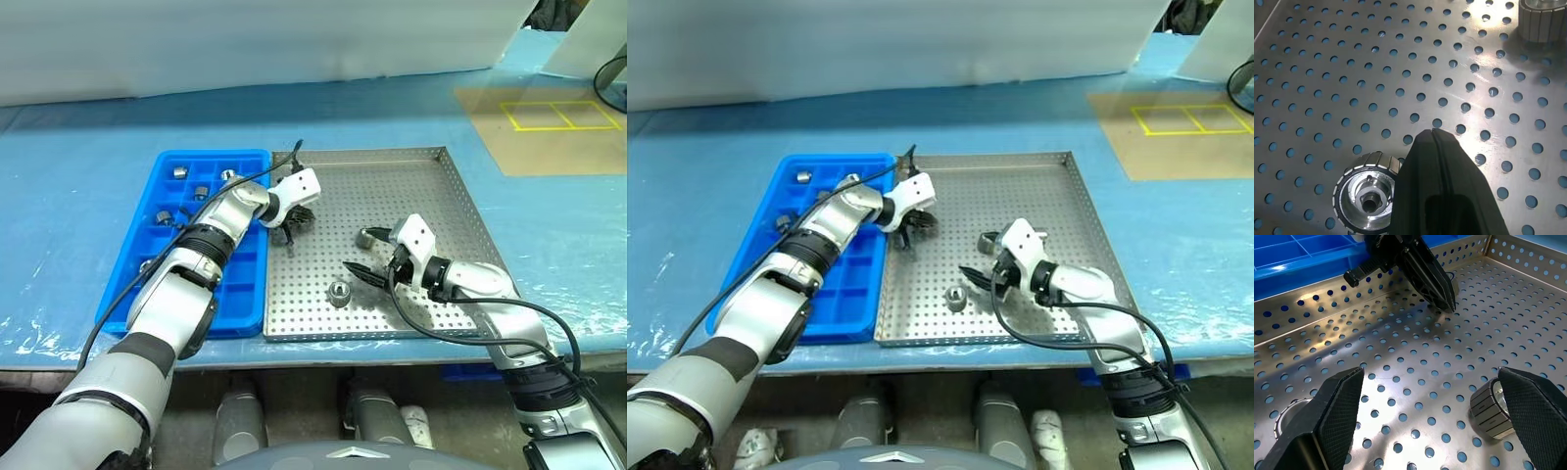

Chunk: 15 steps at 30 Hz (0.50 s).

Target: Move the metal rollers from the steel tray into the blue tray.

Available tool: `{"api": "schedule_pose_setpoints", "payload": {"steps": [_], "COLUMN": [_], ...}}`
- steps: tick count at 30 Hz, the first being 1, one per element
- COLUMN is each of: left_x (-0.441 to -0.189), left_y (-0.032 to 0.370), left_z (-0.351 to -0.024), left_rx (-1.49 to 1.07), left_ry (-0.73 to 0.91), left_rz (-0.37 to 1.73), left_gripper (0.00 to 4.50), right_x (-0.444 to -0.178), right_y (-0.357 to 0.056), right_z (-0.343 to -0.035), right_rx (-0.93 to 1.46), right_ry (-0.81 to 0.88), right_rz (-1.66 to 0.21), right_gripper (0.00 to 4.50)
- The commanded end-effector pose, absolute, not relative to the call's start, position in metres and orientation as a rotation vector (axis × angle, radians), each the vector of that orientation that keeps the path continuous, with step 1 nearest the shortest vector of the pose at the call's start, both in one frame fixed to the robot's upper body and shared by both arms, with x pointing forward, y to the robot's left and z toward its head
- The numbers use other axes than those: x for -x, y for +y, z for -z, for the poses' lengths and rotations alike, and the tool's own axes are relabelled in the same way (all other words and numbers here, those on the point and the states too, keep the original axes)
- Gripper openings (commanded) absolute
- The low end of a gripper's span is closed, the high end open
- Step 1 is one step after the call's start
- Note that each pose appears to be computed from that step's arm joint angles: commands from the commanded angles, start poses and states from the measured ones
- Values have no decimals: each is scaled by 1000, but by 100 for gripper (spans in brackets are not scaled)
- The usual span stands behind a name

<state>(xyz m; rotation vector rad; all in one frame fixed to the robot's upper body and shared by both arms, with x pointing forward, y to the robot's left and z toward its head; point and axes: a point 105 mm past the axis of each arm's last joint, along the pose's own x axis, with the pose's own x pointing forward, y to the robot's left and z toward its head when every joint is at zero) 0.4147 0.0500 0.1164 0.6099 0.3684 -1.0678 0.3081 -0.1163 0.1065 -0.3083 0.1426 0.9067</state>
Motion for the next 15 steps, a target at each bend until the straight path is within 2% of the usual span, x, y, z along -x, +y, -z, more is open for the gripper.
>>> {"api": "schedule_pose_setpoints", "payload": {"steps": [1,4,9,15], "left_x": [-419,-421,-419,-418], "left_y": [57,58,59,62], "left_z": [-140,-150,-155,-145], "left_rx": [-597,-594,-648,-777], "left_ry": [282,248,263,310], "left_rz": [1020,996,1006,1025], "left_gripper": [2,58,219,219], "right_x": [-310,-312,-313,-311], "right_y": [-112,-111,-109,-110], "right_z": [-119,-118,-117,-114], "right_rx": [315,319,321,325], "right_ry": [90,89,88,90], "right_rz": [-927,-935,-942,-937], "right_gripper": [450,450,450,450]}}
